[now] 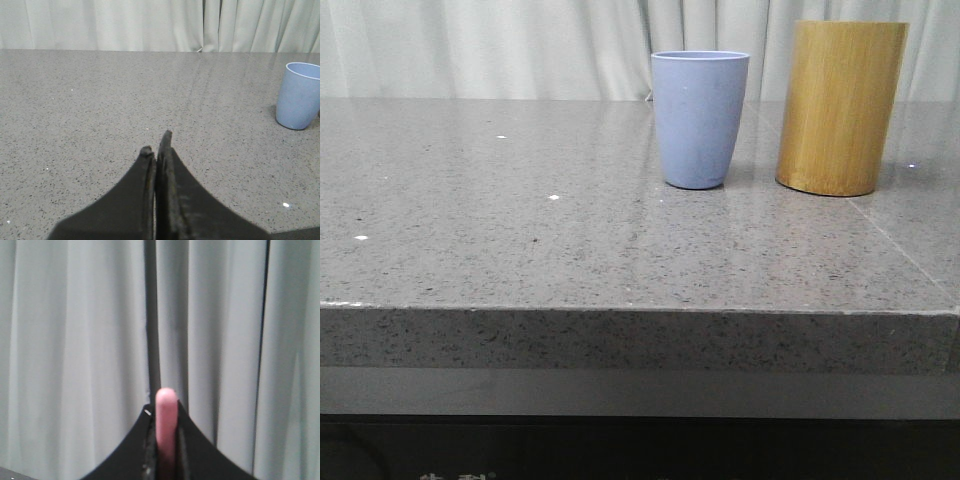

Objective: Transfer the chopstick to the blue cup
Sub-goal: 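Lower the pink chopstick into the blue cup and open right gripper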

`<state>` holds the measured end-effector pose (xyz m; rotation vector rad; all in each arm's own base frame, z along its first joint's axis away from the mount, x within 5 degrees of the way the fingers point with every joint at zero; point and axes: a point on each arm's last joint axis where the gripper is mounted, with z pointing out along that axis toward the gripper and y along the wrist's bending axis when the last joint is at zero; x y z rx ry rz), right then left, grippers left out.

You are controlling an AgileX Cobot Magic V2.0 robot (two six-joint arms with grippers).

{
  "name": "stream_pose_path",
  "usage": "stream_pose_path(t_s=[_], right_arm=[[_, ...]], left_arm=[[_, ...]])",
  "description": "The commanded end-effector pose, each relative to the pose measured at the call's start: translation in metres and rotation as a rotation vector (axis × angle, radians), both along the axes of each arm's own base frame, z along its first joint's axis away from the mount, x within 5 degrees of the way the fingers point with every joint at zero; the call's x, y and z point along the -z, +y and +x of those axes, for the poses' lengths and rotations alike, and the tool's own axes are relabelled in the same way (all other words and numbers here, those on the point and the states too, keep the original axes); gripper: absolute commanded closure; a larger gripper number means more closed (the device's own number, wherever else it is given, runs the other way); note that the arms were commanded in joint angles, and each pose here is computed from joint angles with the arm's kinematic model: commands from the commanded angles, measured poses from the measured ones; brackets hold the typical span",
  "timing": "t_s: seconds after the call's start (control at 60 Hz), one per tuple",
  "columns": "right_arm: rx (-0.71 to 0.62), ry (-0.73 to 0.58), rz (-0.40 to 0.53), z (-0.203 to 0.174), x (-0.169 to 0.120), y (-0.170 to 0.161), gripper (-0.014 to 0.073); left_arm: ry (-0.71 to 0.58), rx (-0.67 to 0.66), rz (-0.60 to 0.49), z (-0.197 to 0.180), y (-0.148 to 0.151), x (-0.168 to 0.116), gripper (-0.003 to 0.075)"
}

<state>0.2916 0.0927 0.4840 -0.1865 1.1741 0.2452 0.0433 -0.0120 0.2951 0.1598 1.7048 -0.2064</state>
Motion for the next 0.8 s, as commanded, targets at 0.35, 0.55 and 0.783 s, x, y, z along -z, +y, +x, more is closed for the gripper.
stream_pose_path(t_s=[0.35, 0.55, 0.783], right_arm=[[-0.161, 0.029, -0.029, 0.032, 0.035, 0.074, 0.0580], [-0.164, 0.142, -0.076, 0.048, 0.063, 0.083, 0.0580], [-0.161, 0.205, -0.103, 0.050, 0.107, 0.083, 0.0540]], left_arm=[[-0.093, -0.004, -0.040, 0.000, 0.000, -0.016, 0.0739], [-0.093, -0.004, -0.040, 0.000, 0.000, -0.016, 0.0739], [-0.093, -0.004, -0.040, 0.000, 0.000, -0.016, 0.0739]])
